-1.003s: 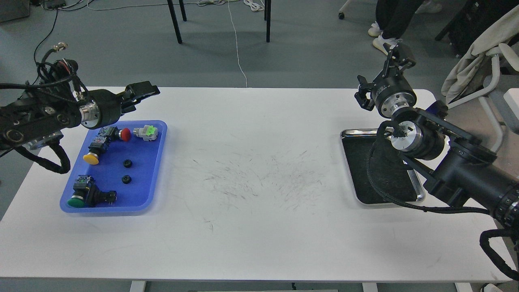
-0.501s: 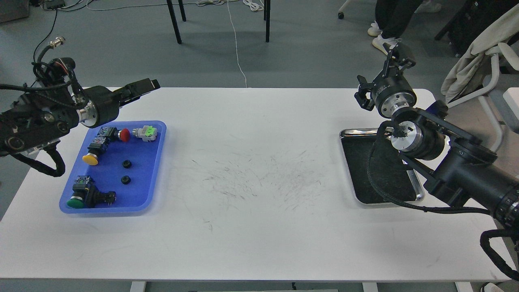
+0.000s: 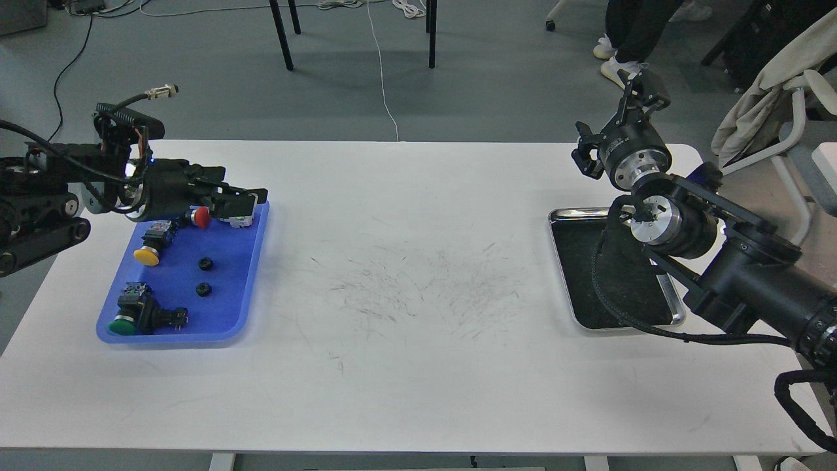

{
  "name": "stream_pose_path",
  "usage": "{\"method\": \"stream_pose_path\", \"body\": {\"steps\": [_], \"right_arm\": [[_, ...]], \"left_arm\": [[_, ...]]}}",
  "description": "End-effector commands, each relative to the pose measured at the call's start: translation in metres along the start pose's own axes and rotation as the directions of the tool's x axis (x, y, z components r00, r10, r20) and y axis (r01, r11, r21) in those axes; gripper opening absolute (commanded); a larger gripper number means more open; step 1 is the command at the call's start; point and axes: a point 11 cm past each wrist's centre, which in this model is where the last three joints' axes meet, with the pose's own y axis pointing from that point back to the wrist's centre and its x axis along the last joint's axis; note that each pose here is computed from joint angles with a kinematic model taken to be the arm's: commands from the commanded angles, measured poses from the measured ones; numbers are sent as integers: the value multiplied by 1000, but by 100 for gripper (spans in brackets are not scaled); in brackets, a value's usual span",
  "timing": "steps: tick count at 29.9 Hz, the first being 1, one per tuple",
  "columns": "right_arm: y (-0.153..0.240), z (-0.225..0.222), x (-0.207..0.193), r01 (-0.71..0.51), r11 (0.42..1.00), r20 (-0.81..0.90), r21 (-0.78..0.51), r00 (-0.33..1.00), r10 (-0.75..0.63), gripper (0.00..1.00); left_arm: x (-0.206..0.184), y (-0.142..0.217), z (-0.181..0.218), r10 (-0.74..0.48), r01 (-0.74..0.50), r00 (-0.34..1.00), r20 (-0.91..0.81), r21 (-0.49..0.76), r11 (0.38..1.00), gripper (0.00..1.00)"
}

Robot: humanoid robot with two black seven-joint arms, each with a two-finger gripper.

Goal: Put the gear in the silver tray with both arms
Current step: 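Move the left gripper over the blue tray toward the parts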

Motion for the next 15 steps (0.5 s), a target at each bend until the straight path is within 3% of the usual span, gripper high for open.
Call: {"method": "stream_pose_path", "body": {"steps": [1, 12, 15], "right_arm": [[0, -1, 1, -1, 1000, -3, 1, 1000, 1, 99], [1, -2, 1, 3, 1000, -10, 0, 1000, -3, 99], [1, -2, 2, 2, 1000, -9, 1, 1000, -2, 99]], "left_arm": [[-11, 0, -4, -43, 42, 995, 87, 12, 999, 98], [-54, 8, -32, -133, 117, 976, 173, 97, 988, 96], [-37, 3, -23, -73, 64, 985, 159, 66, 996, 96]]}}
